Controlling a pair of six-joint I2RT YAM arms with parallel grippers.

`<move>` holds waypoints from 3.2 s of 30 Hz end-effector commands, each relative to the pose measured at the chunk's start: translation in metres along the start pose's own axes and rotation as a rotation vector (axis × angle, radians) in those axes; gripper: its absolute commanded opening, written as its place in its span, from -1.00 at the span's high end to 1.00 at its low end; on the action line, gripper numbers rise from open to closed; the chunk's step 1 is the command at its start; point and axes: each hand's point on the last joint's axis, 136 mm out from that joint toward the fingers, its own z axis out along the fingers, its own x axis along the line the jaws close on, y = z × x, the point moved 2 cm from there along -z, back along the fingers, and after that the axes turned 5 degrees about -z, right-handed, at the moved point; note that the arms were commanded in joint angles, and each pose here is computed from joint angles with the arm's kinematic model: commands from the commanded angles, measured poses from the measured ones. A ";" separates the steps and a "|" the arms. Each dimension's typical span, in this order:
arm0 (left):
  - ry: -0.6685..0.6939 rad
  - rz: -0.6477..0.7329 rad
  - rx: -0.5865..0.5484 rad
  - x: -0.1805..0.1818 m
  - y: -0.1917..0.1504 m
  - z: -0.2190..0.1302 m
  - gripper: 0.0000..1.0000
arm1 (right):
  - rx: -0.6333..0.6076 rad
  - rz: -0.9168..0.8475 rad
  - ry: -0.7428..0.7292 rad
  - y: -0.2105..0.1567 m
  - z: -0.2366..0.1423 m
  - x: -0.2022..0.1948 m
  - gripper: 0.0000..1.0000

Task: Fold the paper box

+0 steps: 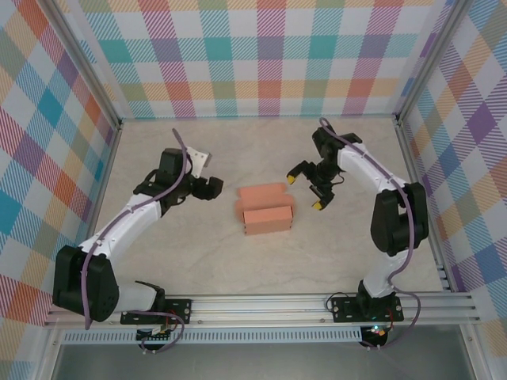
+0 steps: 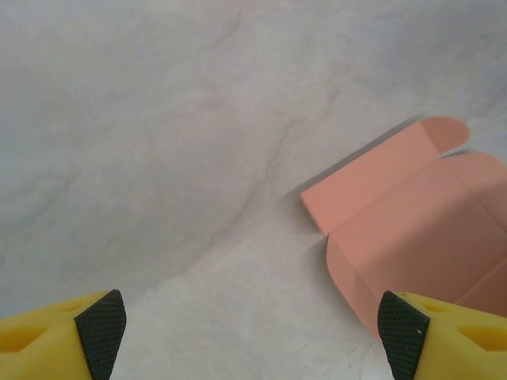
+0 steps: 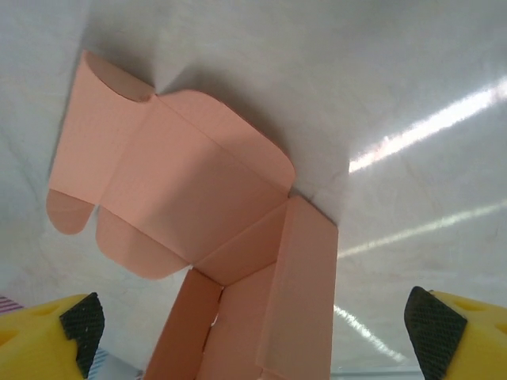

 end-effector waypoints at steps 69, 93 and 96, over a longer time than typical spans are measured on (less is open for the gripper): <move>-0.481 0.912 -0.090 -0.188 -0.097 0.057 0.22 | 0.101 0.587 0.073 -0.023 0.040 -0.020 -0.41; -0.472 0.884 -0.080 -0.191 -0.091 0.066 0.29 | 0.125 0.467 -0.089 -0.046 0.066 -0.049 0.18; -0.467 0.884 -0.079 -0.191 -0.091 0.067 0.29 | 0.131 0.470 -0.104 -0.048 0.068 -0.054 0.20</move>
